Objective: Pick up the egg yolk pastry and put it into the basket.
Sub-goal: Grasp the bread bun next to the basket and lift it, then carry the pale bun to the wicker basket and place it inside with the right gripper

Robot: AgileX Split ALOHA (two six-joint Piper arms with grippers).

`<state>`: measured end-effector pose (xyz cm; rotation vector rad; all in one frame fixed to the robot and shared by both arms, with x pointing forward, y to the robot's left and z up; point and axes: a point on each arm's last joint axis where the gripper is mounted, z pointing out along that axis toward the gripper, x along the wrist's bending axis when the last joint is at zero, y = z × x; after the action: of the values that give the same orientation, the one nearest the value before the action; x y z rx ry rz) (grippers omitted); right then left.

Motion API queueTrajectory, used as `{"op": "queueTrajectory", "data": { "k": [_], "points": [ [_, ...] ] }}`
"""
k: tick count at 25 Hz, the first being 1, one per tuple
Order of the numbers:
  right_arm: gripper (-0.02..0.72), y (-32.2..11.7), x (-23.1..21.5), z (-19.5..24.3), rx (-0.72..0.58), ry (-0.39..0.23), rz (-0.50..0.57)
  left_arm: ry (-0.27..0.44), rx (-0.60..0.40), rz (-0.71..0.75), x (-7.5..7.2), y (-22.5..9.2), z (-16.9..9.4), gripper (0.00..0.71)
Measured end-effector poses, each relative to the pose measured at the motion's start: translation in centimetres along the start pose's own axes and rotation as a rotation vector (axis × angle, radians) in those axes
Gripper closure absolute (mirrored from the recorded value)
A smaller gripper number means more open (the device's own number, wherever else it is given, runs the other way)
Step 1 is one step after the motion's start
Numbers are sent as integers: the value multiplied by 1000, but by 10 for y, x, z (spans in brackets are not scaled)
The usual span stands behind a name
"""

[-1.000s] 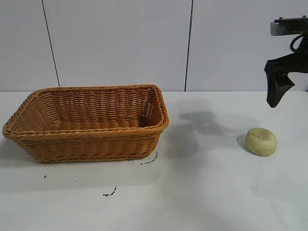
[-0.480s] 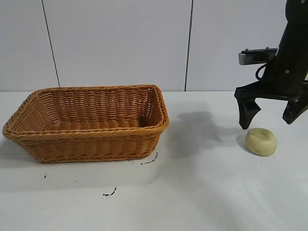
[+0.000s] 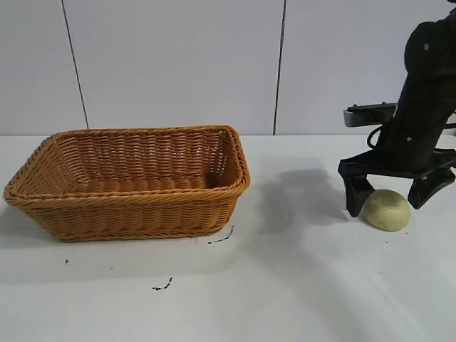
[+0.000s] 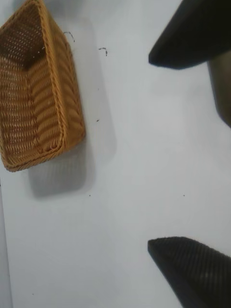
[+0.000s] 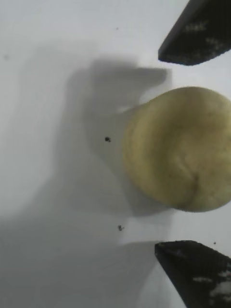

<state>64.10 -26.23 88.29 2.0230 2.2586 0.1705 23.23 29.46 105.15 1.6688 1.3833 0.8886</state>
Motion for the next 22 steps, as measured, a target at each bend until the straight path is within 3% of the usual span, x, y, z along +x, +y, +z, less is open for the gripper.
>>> {"op": "queueTrajectory", "data": {
  "k": [2, 6, 8, 13, 22],
  "points": [
    [243, -1, 0, 0, 11, 0, 0, 0, 0, 0, 0, 0, 0, 15],
    [597, -1, 0, -1, 13, 0, 0, 0, 0, 0, 0, 0, 0, 15],
    [682, 0, 0, -2, 10, 0, 0, 0, 0, 0, 0, 0, 0, 15],
    [701, 0, 0, -19, -2, 0, -2, 0, 0, 0, 0, 0, 0, 15],
    [708, 11, 9, -114, -201, 0, -38, 0, 0, 0, 0, 0, 0, 15]
  ]
}}
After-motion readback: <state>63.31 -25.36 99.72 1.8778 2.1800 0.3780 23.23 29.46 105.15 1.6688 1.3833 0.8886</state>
